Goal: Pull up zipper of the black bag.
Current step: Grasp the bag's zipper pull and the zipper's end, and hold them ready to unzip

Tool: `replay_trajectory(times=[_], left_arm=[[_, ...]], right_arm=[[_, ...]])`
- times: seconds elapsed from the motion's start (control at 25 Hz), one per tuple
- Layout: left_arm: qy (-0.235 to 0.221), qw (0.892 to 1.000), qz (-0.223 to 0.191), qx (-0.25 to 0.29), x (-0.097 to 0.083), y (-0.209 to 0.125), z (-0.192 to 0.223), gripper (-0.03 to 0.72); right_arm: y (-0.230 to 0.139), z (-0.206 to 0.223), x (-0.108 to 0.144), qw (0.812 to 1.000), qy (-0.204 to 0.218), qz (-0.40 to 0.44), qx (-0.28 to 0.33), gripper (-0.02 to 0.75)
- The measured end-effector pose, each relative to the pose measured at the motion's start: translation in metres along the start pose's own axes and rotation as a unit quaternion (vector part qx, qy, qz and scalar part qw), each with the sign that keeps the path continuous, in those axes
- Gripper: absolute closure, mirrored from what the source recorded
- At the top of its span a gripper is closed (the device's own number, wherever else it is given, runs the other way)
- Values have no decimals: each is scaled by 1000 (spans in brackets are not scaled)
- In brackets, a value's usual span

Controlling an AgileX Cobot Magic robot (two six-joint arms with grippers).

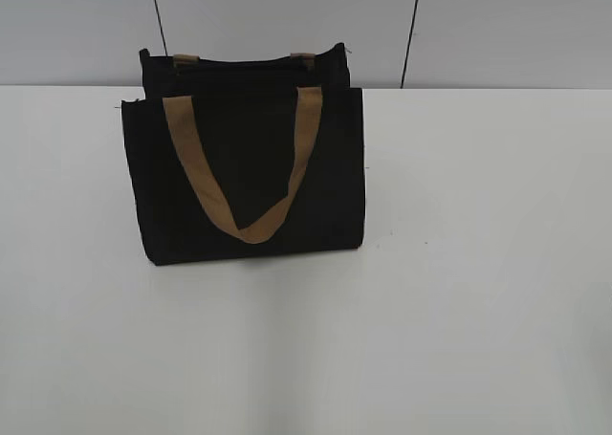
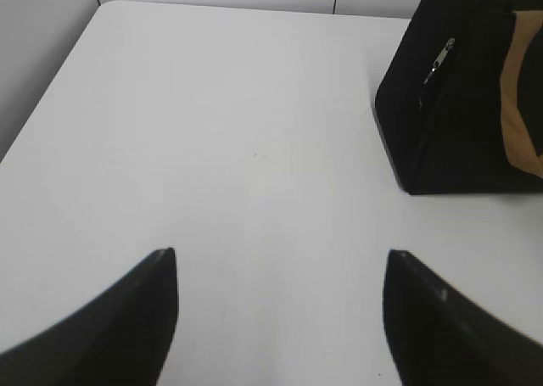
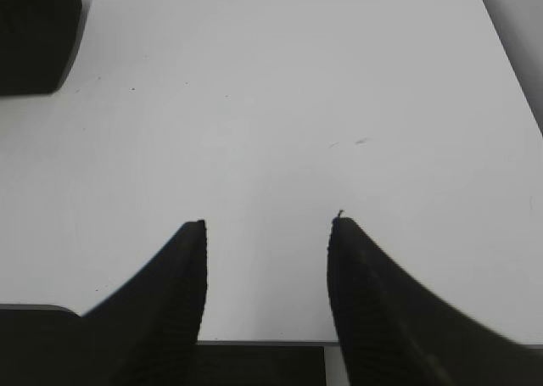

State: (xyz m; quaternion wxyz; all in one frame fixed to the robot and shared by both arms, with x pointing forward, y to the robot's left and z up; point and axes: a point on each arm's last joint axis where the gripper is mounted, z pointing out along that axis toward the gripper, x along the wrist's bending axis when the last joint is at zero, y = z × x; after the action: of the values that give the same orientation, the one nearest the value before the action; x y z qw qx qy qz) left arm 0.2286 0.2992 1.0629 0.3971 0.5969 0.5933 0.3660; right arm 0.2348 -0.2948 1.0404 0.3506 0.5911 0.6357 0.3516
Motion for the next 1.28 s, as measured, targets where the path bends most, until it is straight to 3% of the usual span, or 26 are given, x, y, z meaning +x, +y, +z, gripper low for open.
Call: replay_trajectory(times=[0.28,0.48,0.6,0.76,1.12,1.28], left_arm=[[0,1000,2,0,0,0,0,125],[1,1000,30,-8,0,3,-1,125],[6,998,37,-56,1,18,0,125],[10,988,40,-151,1,47,9,125],[15,970,35,-242,3,81,94,146],[17,972,37,-233,4,81,132,158]], right_arm=[[0,0,0,1000,0,0,0,381],[0,0,0,1000,0,0,0,381],[0,0,0,1000,0,0,0,381],[0,0,0,1000,0,0,0,381],[0,0,0,1000,0,0,0,381],[0,0,0,1000,0,0,0,381]])
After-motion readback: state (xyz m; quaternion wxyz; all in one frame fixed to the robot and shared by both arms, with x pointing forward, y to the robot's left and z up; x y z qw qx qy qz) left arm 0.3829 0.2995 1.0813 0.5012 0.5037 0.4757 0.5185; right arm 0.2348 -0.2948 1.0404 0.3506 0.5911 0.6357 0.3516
